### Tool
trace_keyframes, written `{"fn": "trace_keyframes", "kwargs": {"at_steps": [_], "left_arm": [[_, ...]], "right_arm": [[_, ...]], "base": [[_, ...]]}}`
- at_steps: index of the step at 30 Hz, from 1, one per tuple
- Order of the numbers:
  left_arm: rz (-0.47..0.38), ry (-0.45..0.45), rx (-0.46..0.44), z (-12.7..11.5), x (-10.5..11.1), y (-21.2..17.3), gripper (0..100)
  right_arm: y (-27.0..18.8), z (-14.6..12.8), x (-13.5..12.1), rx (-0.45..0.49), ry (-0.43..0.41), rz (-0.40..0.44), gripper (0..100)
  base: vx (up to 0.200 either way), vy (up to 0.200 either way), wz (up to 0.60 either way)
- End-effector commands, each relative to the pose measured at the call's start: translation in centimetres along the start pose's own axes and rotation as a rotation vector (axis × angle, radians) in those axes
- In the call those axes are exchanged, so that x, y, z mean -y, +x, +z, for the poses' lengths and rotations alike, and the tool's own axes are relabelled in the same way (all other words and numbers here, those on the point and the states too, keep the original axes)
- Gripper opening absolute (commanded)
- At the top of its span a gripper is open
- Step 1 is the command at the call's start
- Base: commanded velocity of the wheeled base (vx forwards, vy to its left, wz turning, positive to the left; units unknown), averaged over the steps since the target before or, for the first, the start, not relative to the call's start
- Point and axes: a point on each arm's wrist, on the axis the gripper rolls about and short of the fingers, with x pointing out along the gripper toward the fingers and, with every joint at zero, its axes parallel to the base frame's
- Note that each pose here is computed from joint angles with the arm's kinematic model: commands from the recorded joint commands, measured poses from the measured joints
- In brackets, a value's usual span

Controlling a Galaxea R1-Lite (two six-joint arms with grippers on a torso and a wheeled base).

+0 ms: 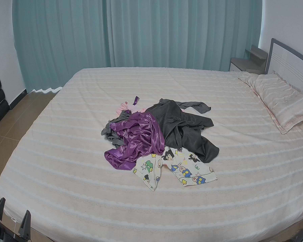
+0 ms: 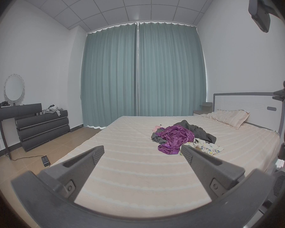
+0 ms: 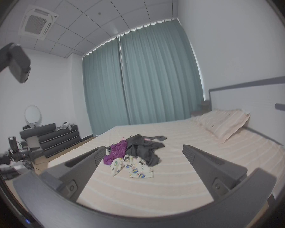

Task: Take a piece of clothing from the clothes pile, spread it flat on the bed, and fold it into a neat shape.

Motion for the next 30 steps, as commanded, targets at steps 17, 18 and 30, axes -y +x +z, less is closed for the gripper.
{"fn": "trace_keyframes", "kwargs": {"at_steps": [17,18,30], "left_arm": [[0.000,0.000,0.000,-0.5,0.0,0.0,100],[0.000,-0.001,0.000,-0.5,0.0,0.0,100],[0.000,0.000,0.000,-0.5,0.0,0.0,100]], "right_arm": [[28.2,-11.3,0.4,-0.770,0.417,0.025,100],[29.3,-12.2,0.1,-0.766,0.426,0.011,100],[36.6,-20.3,-0.9,-0.785,0.383,-0.127,100]], "base": [[0.000,0.000,0.00],[0.000,0.000,0.00],[0.000,0.000,0.00]]}}
